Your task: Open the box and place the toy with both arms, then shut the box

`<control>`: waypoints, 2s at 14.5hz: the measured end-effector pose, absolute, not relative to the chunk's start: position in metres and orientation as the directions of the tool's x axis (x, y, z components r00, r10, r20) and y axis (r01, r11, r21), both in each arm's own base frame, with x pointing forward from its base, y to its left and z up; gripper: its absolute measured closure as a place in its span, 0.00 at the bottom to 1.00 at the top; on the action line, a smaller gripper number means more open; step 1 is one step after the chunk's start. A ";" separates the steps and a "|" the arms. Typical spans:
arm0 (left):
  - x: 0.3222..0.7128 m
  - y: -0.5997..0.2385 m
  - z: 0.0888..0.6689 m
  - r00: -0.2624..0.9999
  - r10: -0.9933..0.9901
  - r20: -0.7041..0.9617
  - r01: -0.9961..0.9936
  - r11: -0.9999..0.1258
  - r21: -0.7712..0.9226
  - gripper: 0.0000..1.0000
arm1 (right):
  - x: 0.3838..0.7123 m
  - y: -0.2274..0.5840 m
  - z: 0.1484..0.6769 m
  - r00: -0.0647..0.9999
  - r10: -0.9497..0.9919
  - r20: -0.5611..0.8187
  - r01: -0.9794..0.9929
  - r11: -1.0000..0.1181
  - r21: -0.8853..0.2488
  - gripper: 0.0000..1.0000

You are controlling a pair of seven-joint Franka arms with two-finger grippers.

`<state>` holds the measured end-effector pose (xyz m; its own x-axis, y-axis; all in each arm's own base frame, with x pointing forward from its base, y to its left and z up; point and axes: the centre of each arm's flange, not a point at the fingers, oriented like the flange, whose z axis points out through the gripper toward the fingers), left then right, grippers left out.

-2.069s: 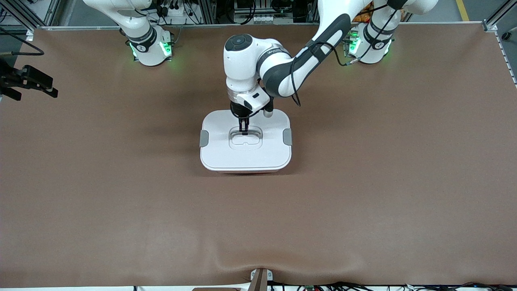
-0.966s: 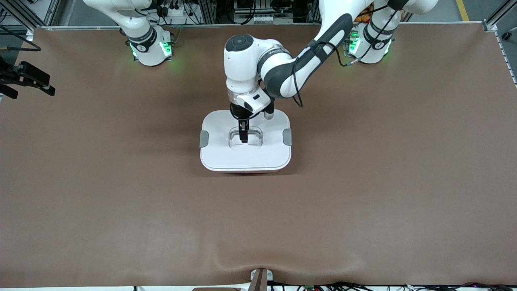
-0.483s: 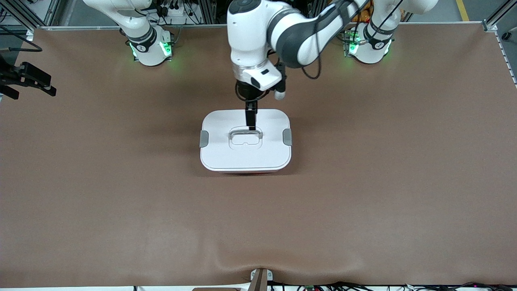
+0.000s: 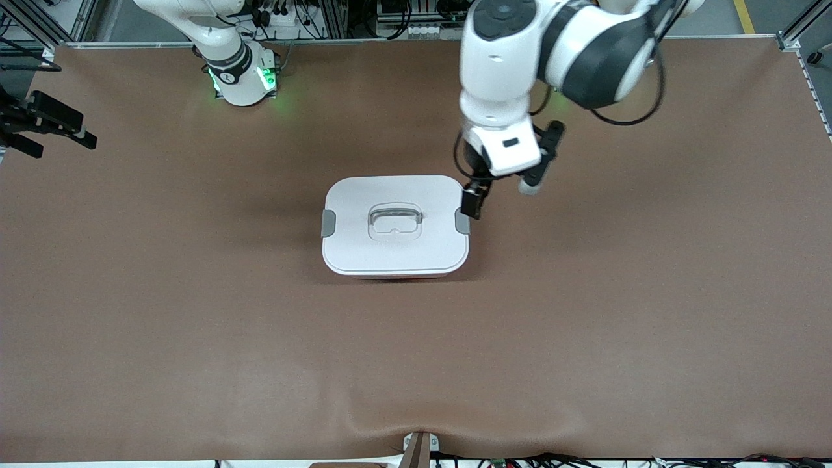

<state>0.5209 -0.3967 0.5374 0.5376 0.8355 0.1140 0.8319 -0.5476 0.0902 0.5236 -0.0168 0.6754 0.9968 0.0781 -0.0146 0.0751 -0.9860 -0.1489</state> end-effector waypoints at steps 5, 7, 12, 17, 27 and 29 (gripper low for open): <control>0.568 -0.294 0.558 0.711 0.695 0.102 0.696 -0.717 0.029 0.00 | 0.518 0.055 0.691 0.993 0.119 -0.009 0.117 -0.988 -0.105 0.00; 0.581 -0.266 0.560 0.749 0.657 0.080 0.658 -0.753 0.025 0.00 | 0.512 0.091 0.695 0.991 0.131 -0.004 0.130 -0.990 -0.057 0.00; 0.600 -0.194 0.569 0.849 0.527 0.042 0.527 -0.850 0.007 0.00 | 0.496 0.131 0.698 0.992 0.124 -0.037 0.124 -0.992 -0.002 0.00; 0.593 -0.127 0.598 0.913 0.408 0.002 0.408 -0.913 -0.003 0.00 | 0.500 0.099 0.700 0.997 0.061 -0.049 0.061 -0.998 0.002 0.00; 0.561 -0.055 0.629 0.983 0.161 -0.084 0.157 -0.986 -0.049 0.00 | 0.502 0.024 0.696 0.990 -0.089 -0.111 -0.089 -0.996 0.008 0.00; 0.554 -0.045 0.631 0.987 0.128 -0.096 0.124 -0.991 -0.049 0.00 | 0.502 0.013 0.696 0.988 -0.109 -0.112 -0.109 -0.994 0.006 0.00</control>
